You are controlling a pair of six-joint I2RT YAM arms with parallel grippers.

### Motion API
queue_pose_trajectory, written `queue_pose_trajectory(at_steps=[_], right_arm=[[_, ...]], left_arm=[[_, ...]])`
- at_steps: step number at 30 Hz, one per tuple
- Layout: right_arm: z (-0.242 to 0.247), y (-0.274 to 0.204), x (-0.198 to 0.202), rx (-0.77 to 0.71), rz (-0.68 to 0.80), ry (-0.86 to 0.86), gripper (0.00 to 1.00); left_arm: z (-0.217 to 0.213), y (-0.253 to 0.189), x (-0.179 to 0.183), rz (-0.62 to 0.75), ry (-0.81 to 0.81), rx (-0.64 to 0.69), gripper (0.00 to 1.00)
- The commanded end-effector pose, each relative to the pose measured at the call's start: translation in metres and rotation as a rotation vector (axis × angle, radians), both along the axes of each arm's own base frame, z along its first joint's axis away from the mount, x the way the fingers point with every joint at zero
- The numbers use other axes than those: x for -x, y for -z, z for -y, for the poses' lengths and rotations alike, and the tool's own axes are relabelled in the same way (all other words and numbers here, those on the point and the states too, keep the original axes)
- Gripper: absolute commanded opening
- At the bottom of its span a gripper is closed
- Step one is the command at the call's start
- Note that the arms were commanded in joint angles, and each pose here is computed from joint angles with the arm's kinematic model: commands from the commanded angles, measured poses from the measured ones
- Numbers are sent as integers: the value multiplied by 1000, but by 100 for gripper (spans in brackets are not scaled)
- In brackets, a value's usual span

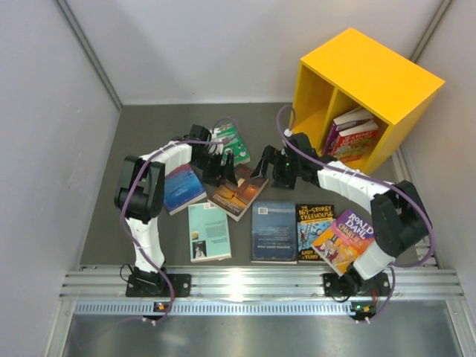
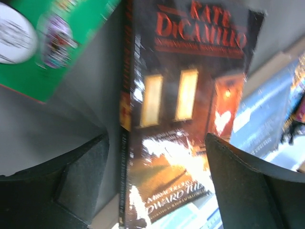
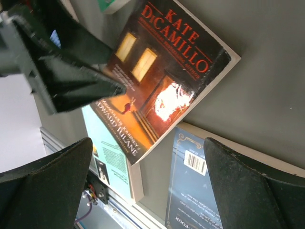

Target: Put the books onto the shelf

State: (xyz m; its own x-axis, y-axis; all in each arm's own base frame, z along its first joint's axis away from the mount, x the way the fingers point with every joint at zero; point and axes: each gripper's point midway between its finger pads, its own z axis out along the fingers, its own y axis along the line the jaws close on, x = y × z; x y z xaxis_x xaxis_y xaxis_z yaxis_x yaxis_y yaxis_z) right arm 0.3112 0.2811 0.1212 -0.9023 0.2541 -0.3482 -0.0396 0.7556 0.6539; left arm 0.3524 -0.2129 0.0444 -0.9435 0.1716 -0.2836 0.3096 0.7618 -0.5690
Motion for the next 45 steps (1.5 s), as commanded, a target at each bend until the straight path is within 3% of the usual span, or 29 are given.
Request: queue_pose_trajectory(at_steps=[1,8,17,22,25,30,33,36,41,45], right_arm=[[-3,10,-12,-1,1,12,100],[1,21,-9,18,-19,14,100],[12,29,8,40,-31,10,100],[25,9,9,50,8,31,100],[35,-48,2,60,136,49,100],[72,-182,5,81,415,129,100],[109,-214,21,129,448,225,100],[141,-224,42,157,429,308,100],[172,-233,75,155,421,380,100],[188,-235,100,184,408,398,100]], left_arm=[[-1,5,34,-86,65,38,87],[7,15,46,-164,82,96,59],[19,8,41,-171,107,172,0],[28,-26,25,-66,84,209,0],[33,-70,14,69,81,219,0],[58,-138,11,266,117,255,0],[87,-174,26,386,192,291,0],[123,-193,54,464,298,303,0],[162,-180,74,517,303,223,0],[207,-191,90,586,304,282,0]])
